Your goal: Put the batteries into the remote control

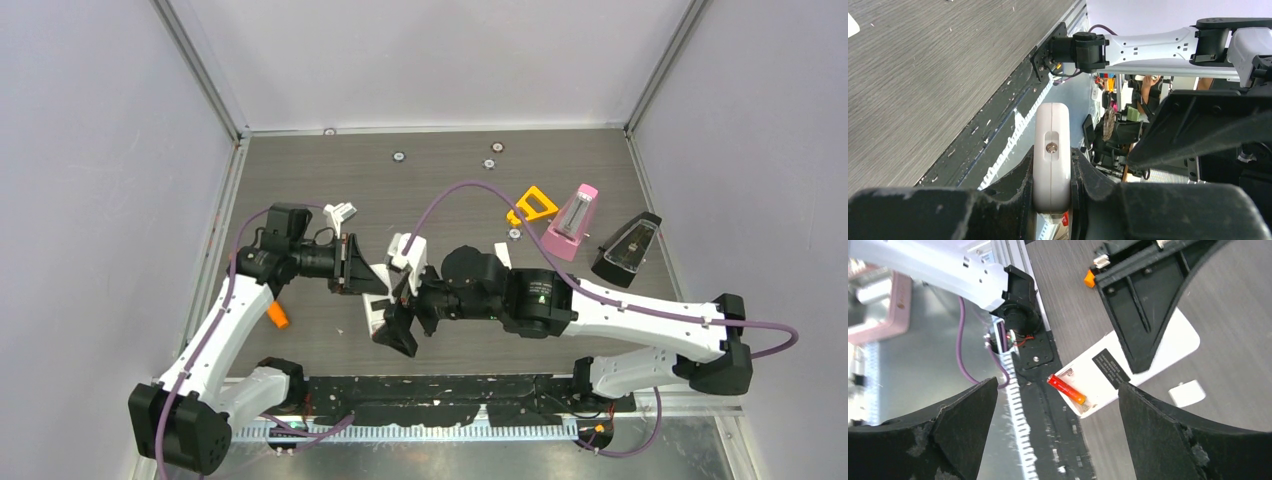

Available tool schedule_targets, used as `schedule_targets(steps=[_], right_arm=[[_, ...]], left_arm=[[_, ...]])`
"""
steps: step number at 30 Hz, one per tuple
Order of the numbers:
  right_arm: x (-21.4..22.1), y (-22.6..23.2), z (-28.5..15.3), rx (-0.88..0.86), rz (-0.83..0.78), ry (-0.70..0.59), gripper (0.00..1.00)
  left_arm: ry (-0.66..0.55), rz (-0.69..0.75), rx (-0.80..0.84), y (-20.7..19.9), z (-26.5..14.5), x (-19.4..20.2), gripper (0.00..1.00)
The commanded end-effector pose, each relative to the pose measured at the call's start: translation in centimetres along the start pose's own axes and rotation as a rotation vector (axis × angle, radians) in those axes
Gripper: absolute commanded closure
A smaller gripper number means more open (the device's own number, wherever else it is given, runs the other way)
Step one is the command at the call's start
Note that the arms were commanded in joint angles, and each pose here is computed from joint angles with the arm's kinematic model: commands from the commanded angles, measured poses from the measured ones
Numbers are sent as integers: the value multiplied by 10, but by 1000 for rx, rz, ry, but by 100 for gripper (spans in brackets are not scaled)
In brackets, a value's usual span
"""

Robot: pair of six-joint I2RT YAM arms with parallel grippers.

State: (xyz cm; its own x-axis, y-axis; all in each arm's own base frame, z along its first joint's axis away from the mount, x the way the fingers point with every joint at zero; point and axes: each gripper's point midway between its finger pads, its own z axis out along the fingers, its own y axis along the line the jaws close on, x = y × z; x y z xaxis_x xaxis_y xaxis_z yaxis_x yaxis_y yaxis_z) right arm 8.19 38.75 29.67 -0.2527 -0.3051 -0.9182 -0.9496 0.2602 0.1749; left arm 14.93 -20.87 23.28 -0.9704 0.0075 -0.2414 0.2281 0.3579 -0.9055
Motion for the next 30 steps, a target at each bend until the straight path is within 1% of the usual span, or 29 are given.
schedule_targets(steps=[1, 2, 8, 12, 14, 17, 18, 20, 30], right_arm=[[-14, -9, -7, 43, 322, -37, 5], [-12, -13, -6, 53, 383, -36, 5], [3, -28, -2, 120, 565, -22, 5], [23, -48, 2, 217, 686, -24, 4], [31, -55, 2, 252, 704, -33, 1], [33, -59, 1, 269, 706, -50, 6], [35, -61, 2, 278, 708, -49, 10], [39, -62, 2, 286, 710, -42, 15], [49, -63, 5, 291, 725, -37, 20]], left_arm=[[8, 10, 56, -10, 0, 0, 100], [7, 10, 57, -11, 0, 0, 100], [4, 16, 61, -12, -1, 0, 100], [-6, 33, 64, -14, -1, -2, 100], [-14, 43, 66, -15, -1, -3, 100], [-25, 48, 70, -17, -1, -6, 100], [-27, 48, 71, -17, -1, -7, 100], [-32, 48, 76, -19, -1, -9, 100], [-42, 30, 70, -17, 1, -14, 100]])
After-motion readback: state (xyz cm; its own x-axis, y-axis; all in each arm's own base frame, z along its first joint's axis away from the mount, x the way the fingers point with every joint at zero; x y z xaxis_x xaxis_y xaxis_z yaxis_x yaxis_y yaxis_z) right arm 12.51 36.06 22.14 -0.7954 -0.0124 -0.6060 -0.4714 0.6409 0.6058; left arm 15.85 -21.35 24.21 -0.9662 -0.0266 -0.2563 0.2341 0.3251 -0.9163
